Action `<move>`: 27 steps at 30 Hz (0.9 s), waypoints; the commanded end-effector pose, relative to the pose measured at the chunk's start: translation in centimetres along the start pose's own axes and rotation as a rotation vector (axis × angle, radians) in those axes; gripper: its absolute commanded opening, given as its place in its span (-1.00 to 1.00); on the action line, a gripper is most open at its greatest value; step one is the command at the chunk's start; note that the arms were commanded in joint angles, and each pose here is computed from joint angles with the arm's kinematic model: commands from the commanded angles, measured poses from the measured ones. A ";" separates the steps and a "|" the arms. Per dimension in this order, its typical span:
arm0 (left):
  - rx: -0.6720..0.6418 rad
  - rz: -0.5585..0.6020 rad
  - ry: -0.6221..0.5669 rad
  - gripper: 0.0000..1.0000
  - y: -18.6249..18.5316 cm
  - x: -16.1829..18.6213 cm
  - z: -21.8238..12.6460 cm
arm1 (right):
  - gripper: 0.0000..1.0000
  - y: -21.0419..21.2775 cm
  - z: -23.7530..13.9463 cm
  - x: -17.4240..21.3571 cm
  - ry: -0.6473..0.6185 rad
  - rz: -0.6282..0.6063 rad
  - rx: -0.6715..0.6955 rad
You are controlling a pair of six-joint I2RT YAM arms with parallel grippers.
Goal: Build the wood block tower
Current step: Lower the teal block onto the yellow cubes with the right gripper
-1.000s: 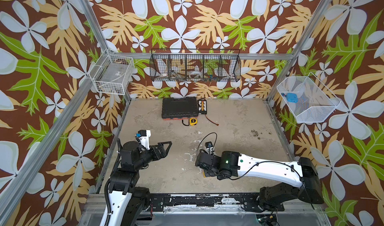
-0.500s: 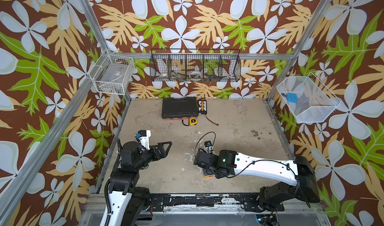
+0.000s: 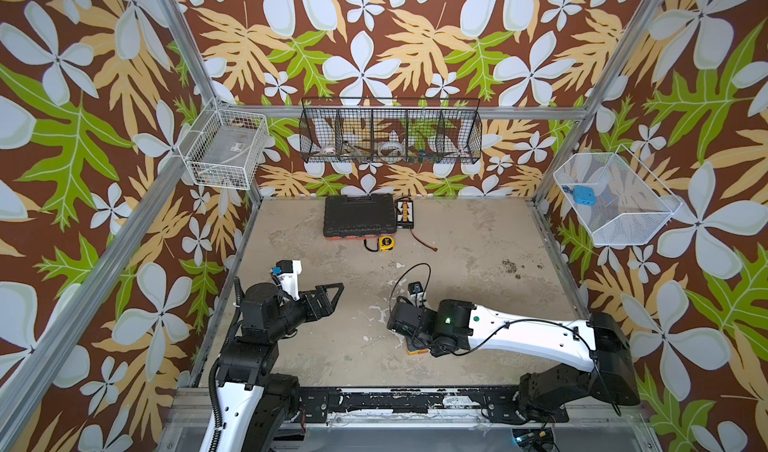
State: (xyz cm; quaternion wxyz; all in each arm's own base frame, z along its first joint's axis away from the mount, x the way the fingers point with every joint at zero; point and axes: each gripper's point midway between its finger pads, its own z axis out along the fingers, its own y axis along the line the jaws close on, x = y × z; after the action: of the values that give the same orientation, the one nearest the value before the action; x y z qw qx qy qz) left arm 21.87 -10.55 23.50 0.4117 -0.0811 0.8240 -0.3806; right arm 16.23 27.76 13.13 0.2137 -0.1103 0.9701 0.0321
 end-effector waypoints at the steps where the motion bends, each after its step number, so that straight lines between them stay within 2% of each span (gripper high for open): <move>1: 0.012 0.013 -0.009 1.00 -0.2 -0.2 0.0 | -0.25 -0.2 0.0 0.0 -0.003 0.002 0.007; 20: 0.013 0.013 -0.010 1.00 -0.2 -0.2 0.0 | -0.26 -0.8 0.0 -0.3 -0.013 0.019 0.012; 27: 0.012 0.013 -0.012 1.00 -0.2 -0.2 0.0 | -0.18 -0.5 0.0 -0.4 -0.011 0.021 0.000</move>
State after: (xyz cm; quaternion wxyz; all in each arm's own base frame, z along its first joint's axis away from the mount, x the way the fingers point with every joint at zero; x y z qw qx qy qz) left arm 21.85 -10.54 23.39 0.4113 -0.0815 0.8243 -0.3805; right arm 16.66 27.40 13.14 0.2165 -0.1010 0.9704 0.0350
